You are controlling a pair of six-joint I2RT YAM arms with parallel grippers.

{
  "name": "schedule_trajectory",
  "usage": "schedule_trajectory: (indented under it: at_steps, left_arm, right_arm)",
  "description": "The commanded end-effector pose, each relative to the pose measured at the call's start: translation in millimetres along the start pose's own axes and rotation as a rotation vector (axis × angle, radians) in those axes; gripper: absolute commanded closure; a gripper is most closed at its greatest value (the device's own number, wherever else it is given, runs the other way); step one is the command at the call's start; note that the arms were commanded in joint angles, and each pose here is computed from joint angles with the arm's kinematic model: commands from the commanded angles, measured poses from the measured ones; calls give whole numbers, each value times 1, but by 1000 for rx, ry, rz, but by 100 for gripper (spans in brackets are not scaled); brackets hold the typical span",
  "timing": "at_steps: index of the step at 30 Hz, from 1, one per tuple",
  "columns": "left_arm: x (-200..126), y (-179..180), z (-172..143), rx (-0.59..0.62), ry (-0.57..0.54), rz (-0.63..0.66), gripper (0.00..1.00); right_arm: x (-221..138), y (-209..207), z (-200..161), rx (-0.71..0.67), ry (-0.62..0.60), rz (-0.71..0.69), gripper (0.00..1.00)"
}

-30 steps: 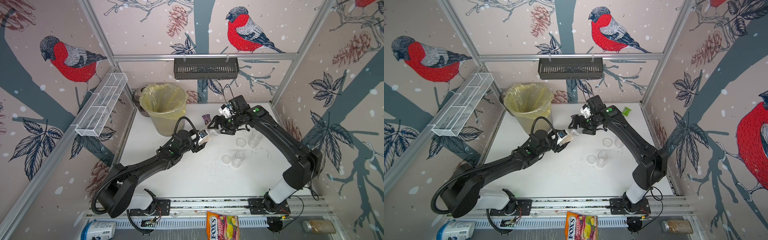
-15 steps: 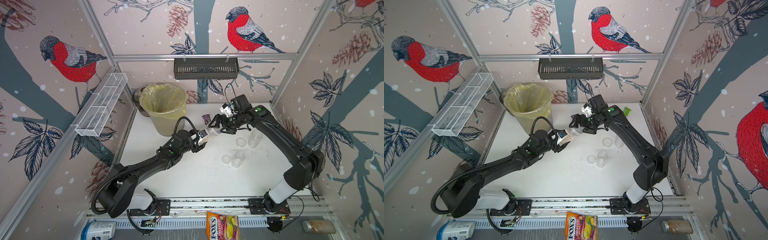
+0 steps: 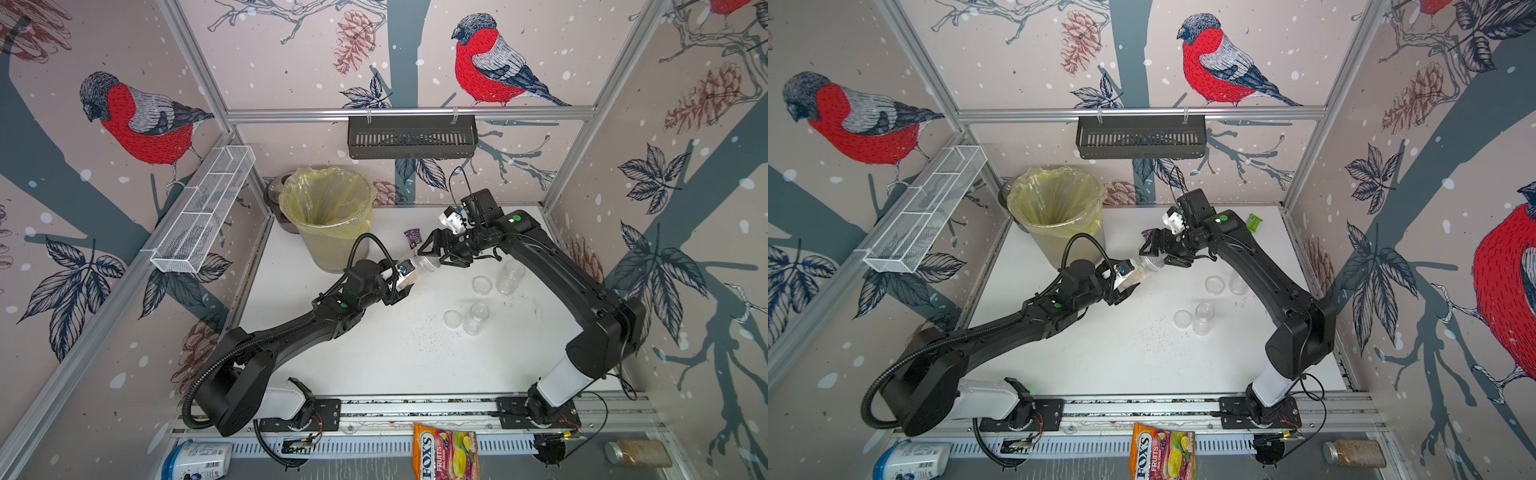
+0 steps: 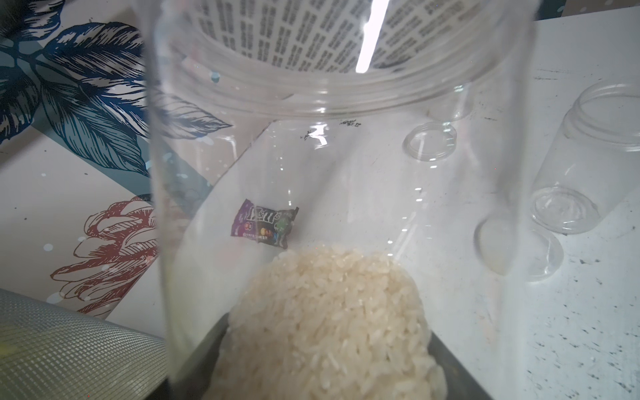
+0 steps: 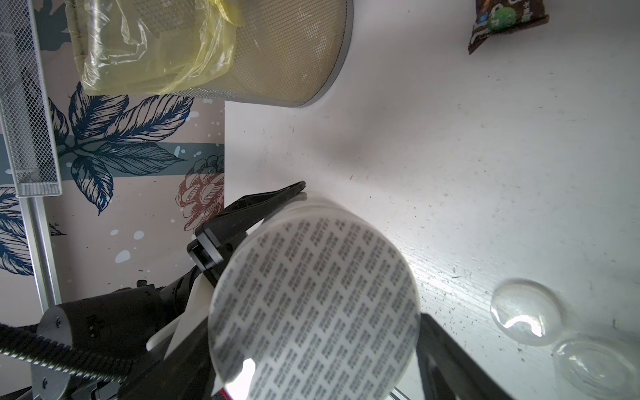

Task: Empty moldy rice from jars
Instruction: Unscrew the lid from the jar.

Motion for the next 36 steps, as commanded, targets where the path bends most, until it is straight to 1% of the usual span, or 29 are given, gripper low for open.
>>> schedule_trajectory:
  at_steps: [1, 3, 5, 7, 9, 12, 15, 17, 20, 24, 26, 31, 36]
  left_arm:
    - [-4, 7, 14, -15, -53, 19, 87]
    - [-7, 7, 15, -29, -72, 20, 88]
    - [-11, 7, 16, -51, -99, 6, 88]
    - [-13, 7, 16, -70, -125, -13, 89]
    - [-13, 7, 18, -81, -138, -25, 89]
    - [-12, 6, 20, -81, -134, -48, 89]
    - [-12, 4, 20, -82, -134, -60, 90]
    - [-14, 3, 21, -82, -144, -66, 90]
    - [-16, 1, 22, -82, -153, -73, 92]
    - [-16, -1, 21, -85, -142, -87, 93]
    - [-16, -2, 19, -86, -135, -89, 94]
    - [-15, -5, 18, -89, -128, -110, 97]
    - [-15, -8, 17, -89, -122, -129, 98]
  right_arm:
    - [-3, 4, 7, -93, -21, 4, 25]
    - [-3, 10, 5, -180, -7, 31, 27]
    - [-3, 19, -3, -287, 16, 89, 28]
    - [-3, 19, -1, -363, -8, 78, 30]
    - [-3, 25, 0, -415, -9, 106, 33]
    - [-1, 35, -1, -432, -12, 147, 35]
    - [-1, 38, 1, -438, -21, 146, 36]
    - [-2, 39, 1, -466, -15, 141, 36]
    - [-6, 43, -1, -542, -22, 146, 37]
    - [-8, 47, -2, -572, -12, 178, 38]
    - [-10, 48, -2, -605, -14, 171, 38]
    - [-14, 48, 5, -660, -47, 148, 36]
    - [-14, 46, 4, -727, -17, 136, 35]
Point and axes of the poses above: each gripper's point midway between its finger pads, its own x axis out along the fingers, its own y axis along the line the jaws close on, z = x × y, the point moved 1 cm from there along -x, back along the fingers, and after that the axes turned 9 degrees about x, right-handed, at the moved point
